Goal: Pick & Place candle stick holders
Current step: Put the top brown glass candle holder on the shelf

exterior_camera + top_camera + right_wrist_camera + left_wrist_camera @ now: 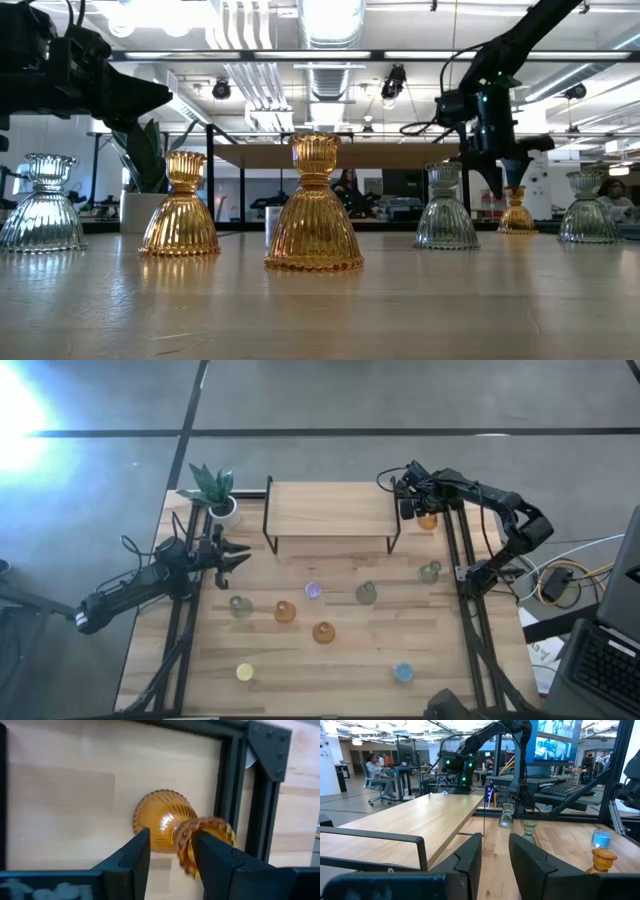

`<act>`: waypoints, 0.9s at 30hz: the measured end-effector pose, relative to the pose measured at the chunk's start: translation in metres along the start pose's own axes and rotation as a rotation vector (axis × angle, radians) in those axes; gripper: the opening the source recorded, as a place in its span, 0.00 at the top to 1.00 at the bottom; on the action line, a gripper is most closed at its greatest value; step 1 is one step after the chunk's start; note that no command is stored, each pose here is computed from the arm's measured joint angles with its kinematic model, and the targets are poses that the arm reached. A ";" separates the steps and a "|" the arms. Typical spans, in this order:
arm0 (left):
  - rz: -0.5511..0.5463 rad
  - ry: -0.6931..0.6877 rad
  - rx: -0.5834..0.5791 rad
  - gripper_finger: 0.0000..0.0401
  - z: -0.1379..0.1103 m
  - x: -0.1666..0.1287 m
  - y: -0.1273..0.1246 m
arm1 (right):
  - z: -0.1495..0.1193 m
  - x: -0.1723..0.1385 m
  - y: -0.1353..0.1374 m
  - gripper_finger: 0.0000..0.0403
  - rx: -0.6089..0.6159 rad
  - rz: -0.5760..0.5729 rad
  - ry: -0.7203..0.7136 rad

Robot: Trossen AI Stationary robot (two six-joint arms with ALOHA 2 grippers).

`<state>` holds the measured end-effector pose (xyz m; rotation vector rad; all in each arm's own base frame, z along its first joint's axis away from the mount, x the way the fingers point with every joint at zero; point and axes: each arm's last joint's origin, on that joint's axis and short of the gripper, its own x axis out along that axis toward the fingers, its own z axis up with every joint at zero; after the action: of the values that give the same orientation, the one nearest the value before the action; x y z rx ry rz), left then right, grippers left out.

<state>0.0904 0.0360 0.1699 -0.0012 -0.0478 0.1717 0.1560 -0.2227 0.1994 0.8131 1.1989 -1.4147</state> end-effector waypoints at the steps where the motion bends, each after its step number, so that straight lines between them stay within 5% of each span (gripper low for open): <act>1: 0.000 0.000 0.000 0.74 0.000 0.000 0.000 | 0.000 0.002 0.001 0.67 -0.006 -0.008 0.006; 8: 0.000 0.000 0.000 0.74 0.000 0.000 0.000 | 0.000 0.006 0.001 0.73 -0.019 -0.046 -0.002; 15: 0.000 0.000 0.000 0.74 0.000 0.000 0.000 | -0.002 -0.006 -0.005 0.94 -0.019 -0.007 -0.046; 27: 0.000 0.000 0.000 0.74 0.000 0.000 0.000 | -0.008 -0.022 -0.012 0.96 -0.132 0.020 0.019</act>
<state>0.0904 0.0361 0.1699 -0.0013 -0.0477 0.1719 0.1481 -0.2096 0.2210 0.7465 1.2810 -1.3000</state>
